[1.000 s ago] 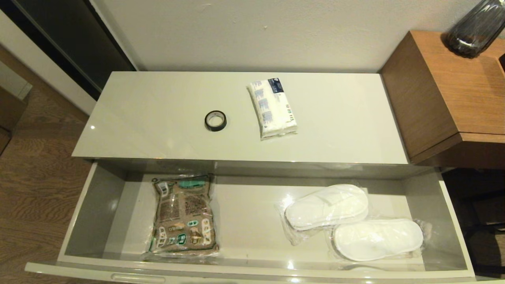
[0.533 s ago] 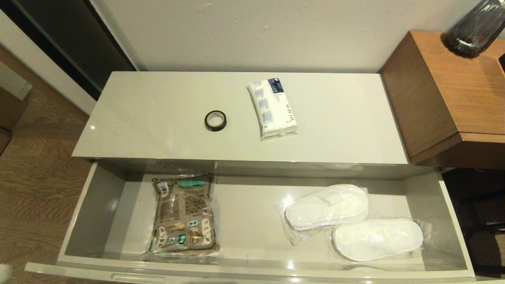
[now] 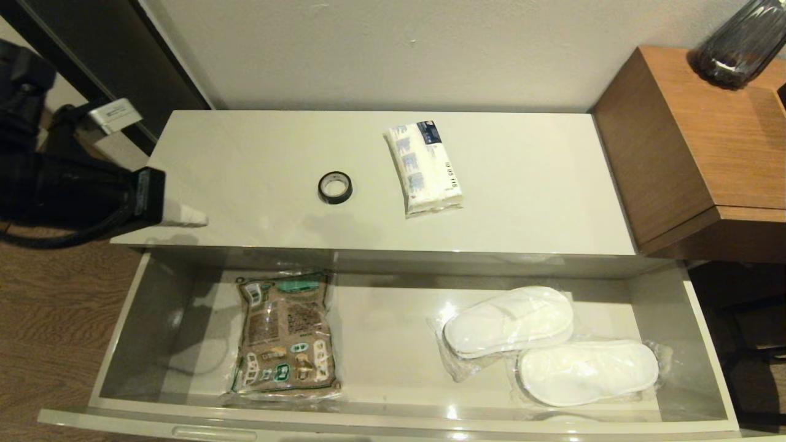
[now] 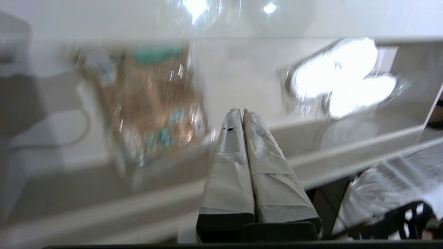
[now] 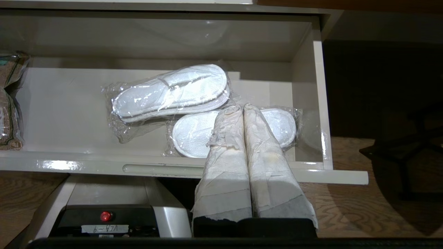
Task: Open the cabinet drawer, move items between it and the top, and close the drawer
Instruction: Pick up the adhesive tape on the table
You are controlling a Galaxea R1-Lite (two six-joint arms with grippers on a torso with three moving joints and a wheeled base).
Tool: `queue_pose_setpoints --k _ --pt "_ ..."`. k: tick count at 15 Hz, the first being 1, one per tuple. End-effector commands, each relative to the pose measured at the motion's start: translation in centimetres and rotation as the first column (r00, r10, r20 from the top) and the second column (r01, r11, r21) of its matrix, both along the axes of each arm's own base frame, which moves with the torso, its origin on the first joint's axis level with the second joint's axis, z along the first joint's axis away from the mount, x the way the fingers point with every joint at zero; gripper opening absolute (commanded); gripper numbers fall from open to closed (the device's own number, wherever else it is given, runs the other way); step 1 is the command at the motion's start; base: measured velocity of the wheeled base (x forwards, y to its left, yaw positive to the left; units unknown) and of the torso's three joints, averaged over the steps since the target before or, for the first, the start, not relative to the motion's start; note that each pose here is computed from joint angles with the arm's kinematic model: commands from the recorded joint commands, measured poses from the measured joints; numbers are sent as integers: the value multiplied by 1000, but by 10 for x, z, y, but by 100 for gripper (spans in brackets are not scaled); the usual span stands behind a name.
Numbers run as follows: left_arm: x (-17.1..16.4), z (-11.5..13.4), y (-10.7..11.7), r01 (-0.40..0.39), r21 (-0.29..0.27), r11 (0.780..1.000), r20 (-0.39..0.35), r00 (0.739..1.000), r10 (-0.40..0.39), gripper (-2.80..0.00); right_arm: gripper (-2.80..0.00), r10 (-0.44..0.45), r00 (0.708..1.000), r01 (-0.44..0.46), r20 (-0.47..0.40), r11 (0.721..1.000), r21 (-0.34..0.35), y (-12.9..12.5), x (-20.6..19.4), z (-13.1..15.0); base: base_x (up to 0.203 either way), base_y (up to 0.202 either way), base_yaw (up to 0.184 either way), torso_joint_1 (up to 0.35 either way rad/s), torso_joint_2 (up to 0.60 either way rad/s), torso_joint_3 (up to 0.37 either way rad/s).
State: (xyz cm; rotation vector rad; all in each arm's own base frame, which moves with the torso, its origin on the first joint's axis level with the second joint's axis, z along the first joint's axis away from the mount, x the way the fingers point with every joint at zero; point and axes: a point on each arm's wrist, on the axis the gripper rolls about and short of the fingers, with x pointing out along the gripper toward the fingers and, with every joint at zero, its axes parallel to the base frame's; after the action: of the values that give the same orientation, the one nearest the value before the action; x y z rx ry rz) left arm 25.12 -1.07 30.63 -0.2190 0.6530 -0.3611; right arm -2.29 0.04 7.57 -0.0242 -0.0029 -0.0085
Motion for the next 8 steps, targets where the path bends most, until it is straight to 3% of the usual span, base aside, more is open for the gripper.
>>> queue_pose_setpoints --k 1,4,5,8 --pt "68 -27 -6 35 -19 999 -65 997 -36 -280 -280 1 1000 -1 -1 1000 0 0 0 0 0 0 0 0 0 0" --pt "100 -37 -37 120 -19 993 -56 991 -121 -280 -280 1 1000 -1 -1 1000 0 0 0 0 0 0 0 0 0 0" --pt "104 -36 -53 169 -2 986 -24 985 -169 0 -280 1 1000 -1 -1 1000 0 0 0 0 0 0 0 0 0 0" --pt "120 -30 -80 216 59 975 71 973 -220 0 -280 1 1000 -1 -1 1000 0 0 0 0 0 0 0 0 0 0"
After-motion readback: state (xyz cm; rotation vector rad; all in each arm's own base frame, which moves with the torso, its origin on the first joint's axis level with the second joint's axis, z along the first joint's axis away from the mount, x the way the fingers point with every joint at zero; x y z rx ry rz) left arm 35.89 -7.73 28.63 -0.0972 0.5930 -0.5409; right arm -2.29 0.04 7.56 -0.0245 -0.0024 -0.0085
